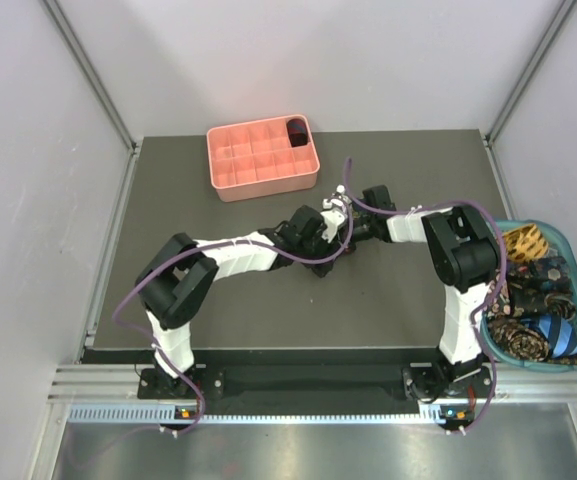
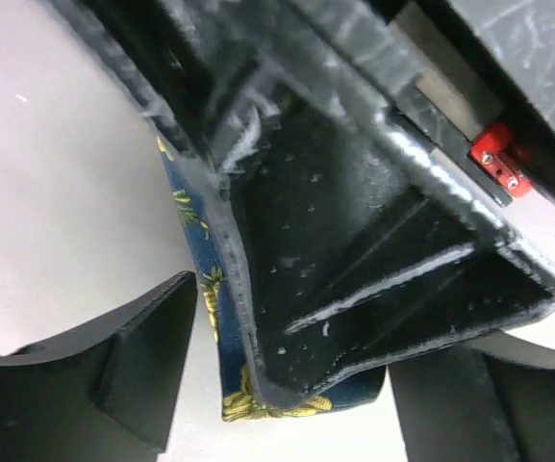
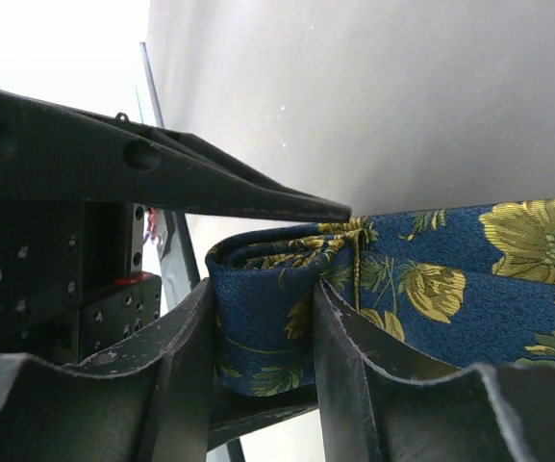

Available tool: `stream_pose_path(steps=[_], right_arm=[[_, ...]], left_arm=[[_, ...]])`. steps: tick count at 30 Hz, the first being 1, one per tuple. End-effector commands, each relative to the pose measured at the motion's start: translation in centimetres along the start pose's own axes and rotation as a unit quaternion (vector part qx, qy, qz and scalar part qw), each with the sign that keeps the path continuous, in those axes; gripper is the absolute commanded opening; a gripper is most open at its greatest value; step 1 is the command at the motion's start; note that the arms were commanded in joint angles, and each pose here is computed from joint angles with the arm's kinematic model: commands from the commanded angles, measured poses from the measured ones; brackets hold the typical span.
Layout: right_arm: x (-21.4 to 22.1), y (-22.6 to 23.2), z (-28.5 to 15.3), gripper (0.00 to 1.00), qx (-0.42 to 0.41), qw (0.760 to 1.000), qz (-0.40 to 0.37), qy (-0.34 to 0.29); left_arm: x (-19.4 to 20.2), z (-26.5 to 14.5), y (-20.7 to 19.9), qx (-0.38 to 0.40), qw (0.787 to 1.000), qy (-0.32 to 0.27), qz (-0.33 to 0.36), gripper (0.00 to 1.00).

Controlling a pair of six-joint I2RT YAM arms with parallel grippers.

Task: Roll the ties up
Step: Roll the tie

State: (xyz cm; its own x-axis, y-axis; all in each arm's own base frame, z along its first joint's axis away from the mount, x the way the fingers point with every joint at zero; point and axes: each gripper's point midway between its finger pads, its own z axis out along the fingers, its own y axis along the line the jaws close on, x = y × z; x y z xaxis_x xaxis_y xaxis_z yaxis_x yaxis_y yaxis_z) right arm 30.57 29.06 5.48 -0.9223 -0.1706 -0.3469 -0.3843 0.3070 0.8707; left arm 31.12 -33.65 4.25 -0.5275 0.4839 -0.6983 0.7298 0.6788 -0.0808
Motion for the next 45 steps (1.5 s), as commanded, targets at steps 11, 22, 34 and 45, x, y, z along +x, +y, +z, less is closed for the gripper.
stream_pose_path(steps=[11, 22, 34, 45], right_arm=[[1.1, -4.2, -0.1, 0.18, 0.048, 0.998, 0.029, -0.006], [0.3, -7.1, -1.2, 0.11, 0.111, 0.993, 0.029, -0.004], [0.1, -8.4, -1.7, 0.07, 0.094, 0.994, 0.06, -0.011], [0.2, -6.6, -0.6, 0.07, 0.072, 0.997, 0.036, 0.013]], left_arm=[[1.2, 0.6, 1.2, -0.06, 0.996, 0.058, 0.018, 0.68], [0.2, 1.0, 1.2, -0.063, 0.995, 0.074, 0.018, 0.63], [-0.2, 1.4, 1.2, -0.065, 0.994, 0.085, 0.013, 0.63], [-1.1, 2.2, 1.1, -0.058, 0.995, 0.076, 0.001, 0.67]])
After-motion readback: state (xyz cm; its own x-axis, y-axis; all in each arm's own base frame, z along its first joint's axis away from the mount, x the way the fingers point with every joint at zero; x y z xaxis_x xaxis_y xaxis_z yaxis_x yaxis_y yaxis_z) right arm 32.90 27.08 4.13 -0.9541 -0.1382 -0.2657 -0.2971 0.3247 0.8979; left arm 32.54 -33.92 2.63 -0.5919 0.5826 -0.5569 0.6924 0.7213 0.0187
